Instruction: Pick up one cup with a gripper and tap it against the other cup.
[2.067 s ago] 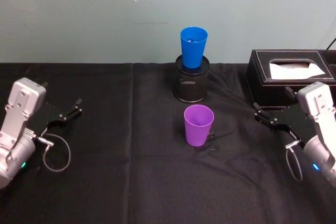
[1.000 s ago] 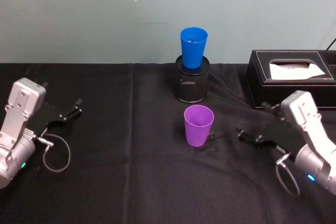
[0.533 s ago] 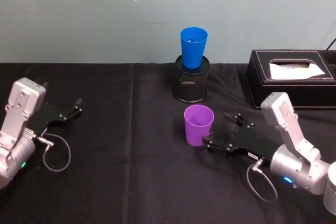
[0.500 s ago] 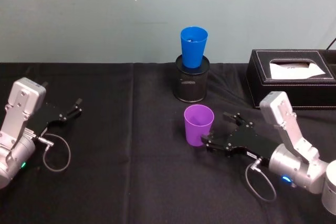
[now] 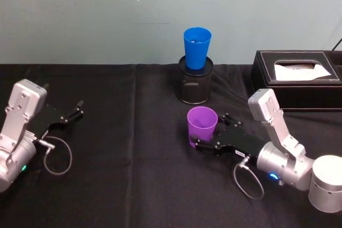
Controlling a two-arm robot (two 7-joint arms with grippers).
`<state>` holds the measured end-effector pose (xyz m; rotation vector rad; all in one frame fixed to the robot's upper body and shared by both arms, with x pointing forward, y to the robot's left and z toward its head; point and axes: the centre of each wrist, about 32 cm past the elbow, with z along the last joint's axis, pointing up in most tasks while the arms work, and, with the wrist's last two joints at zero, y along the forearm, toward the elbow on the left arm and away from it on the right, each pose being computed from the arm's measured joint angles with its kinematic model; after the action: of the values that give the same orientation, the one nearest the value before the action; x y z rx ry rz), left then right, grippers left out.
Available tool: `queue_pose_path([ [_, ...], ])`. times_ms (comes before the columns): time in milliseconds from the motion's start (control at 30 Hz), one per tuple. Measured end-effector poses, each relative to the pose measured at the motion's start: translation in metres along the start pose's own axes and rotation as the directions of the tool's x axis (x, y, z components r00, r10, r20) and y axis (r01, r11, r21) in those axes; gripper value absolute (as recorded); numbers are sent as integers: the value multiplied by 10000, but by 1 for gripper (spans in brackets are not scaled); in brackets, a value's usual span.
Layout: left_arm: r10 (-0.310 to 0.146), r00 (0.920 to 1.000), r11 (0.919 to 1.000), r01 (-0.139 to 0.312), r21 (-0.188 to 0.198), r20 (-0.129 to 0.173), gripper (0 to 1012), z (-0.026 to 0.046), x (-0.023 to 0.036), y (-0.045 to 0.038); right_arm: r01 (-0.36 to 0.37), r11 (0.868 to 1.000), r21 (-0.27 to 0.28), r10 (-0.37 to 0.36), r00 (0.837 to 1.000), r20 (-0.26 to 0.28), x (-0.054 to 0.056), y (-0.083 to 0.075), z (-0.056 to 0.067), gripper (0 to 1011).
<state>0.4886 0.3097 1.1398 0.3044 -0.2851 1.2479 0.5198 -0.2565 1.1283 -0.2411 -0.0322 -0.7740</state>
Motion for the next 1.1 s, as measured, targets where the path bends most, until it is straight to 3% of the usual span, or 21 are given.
queue_pose_path([
  [367, 0, 10000, 10000, 0, 0, 0, 1000, 0, 0, 0, -61, 9990, 444, 76, 9994, -334, 16, 151, -47, 1000],
  [800, 0, 10000, 10000, 0, 0, 0, 1000, 0, 0, 0, -73, 9987, 507, 100, 9985, -545, 3, 180, -31, 746],
  [933, 0, 10000, 10000, 0, -1, 0, 1000, 0, 0, 0, -137, 9980, 621, 168, 9987, -486, -16, 161, 36, 730],
  [1067, 0, 10000, 10000, 0, 0, 0, 1000, 0, 0, 0, -96, 9967, 801, 119, 9995, -278, -24, 112, 224, 724],
  [1100, 0, 10000, 10000, 0, 1, -1, 1000, 0, 0, 0, -96, 9967, 801, 119, 9995, -278, -24, 112, 224, 724],
])
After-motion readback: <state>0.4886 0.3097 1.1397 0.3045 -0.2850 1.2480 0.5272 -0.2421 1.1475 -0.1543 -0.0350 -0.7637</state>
